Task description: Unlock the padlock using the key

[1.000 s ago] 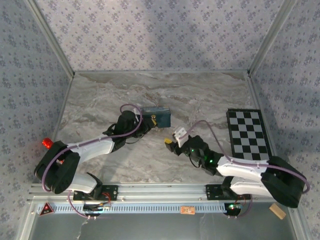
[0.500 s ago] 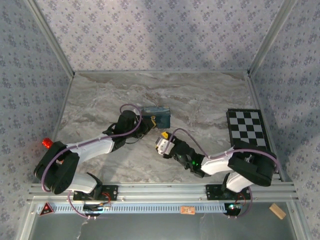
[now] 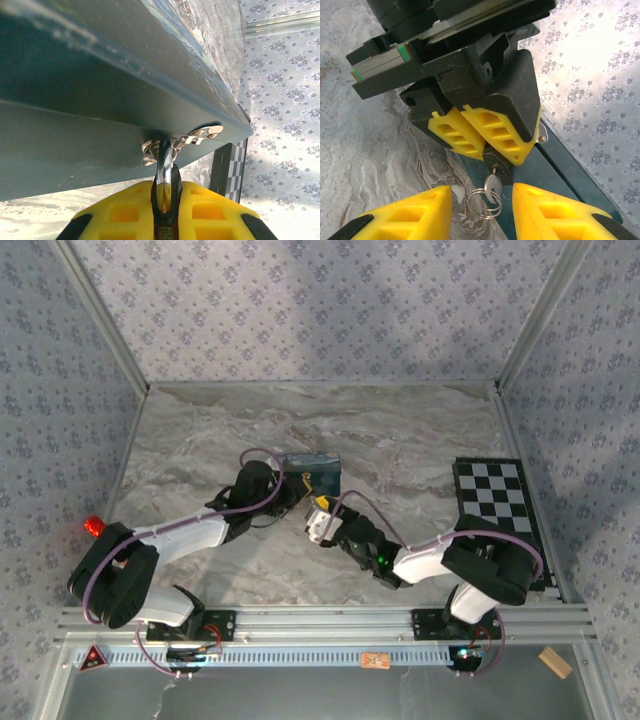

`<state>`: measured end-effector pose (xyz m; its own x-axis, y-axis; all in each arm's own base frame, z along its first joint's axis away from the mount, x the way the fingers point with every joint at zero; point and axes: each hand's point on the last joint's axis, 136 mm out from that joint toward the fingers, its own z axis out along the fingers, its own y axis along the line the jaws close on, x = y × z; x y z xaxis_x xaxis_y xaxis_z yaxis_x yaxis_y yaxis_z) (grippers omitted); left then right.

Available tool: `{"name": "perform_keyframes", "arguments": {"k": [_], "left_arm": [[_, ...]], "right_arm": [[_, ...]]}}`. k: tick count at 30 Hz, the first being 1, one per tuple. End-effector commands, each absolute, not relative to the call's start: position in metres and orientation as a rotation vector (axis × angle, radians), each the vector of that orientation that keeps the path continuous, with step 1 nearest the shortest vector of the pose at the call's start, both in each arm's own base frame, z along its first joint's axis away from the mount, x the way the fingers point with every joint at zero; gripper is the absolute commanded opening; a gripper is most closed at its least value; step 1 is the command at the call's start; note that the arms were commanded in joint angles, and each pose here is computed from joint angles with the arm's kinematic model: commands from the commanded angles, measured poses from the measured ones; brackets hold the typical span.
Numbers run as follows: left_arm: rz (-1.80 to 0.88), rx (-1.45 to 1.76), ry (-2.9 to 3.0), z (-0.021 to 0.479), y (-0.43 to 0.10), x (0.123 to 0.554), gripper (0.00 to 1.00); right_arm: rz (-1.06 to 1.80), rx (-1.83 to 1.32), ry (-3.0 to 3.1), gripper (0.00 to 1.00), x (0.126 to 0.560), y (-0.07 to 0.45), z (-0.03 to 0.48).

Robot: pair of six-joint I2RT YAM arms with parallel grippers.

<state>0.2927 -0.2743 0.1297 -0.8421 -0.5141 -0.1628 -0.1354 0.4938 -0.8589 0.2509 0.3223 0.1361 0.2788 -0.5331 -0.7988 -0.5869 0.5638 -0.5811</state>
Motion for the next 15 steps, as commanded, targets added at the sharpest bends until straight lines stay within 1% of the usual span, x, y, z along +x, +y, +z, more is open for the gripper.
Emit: {"name": "perform_keyframes", "arguments": {"k": [1,9,15], "left_arm": [[-1.34,-0.519,2.311,0.146,-0.277,0.291,0.0],[-1.345,-0.515,2.31,0.147,-0.279,0.29,0.0],[-1.342,-0.514,2.311,0.147,-0.278,0.289,0.0]], "right_arm": [[0.055,-1.036,1.347,0.38,0.256,0.326,0.145],[0.033,-1.039,1.36,0.36,0.261,0.327,0.137],[0.015,-1.028,1.369,0.32,0.265,0.328,0.135]]}}
